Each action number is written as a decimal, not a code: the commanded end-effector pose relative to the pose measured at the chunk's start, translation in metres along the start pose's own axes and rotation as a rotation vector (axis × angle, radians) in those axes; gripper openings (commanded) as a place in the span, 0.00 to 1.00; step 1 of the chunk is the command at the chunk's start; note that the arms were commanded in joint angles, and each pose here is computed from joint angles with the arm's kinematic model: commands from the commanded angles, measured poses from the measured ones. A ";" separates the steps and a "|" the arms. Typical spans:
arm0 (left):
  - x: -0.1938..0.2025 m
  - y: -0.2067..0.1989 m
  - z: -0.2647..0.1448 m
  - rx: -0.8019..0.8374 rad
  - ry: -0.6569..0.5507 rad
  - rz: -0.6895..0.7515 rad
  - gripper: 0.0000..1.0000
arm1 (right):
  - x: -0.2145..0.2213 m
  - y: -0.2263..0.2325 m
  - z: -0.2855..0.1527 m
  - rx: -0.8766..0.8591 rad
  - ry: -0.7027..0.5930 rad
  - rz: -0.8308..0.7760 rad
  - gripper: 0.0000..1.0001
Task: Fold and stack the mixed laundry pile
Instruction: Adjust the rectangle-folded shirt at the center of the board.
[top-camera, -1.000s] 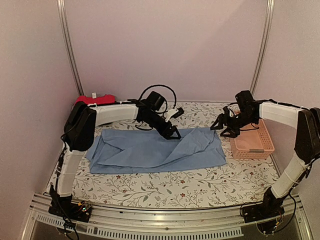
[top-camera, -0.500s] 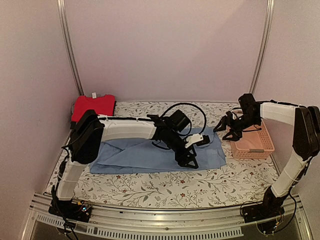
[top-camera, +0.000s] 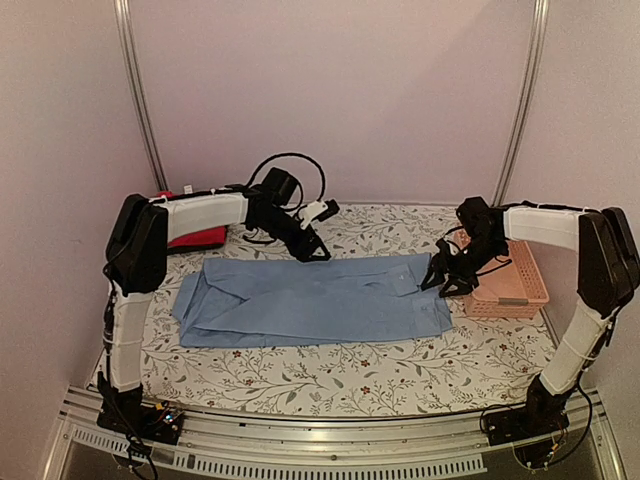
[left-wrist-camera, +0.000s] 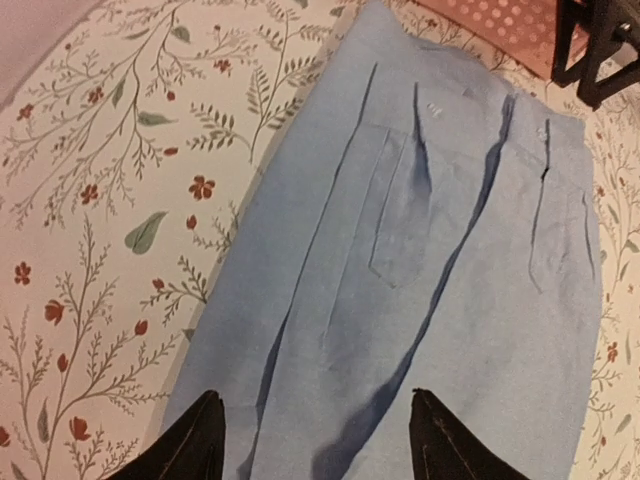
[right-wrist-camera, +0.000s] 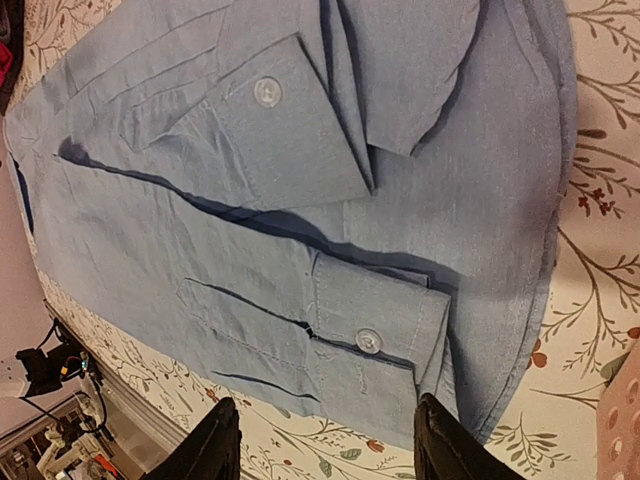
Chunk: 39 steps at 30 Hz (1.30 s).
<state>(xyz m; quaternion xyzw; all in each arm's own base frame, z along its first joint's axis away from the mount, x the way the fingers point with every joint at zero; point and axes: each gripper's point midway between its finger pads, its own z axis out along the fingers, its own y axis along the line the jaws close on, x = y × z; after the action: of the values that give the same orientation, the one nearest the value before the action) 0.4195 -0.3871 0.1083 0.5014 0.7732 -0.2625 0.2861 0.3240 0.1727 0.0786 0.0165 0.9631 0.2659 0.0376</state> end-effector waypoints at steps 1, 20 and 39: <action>0.051 -0.002 0.021 0.017 0.169 0.002 0.62 | 0.003 -0.015 0.013 0.103 0.026 -0.035 0.57; 0.052 -0.032 0.021 0.198 0.124 0.007 0.53 | -0.018 -0.020 0.045 0.132 0.066 -0.089 0.29; 0.071 -0.037 0.045 0.149 0.201 0.067 0.61 | -0.023 -0.007 0.034 0.102 0.040 -0.137 0.00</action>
<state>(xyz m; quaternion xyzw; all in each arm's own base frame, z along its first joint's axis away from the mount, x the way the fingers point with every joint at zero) 0.3702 -0.3846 0.0437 0.5607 0.7587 -0.2801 0.1774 0.3410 0.1750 0.0294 -0.0382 0.9790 0.1998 0.0125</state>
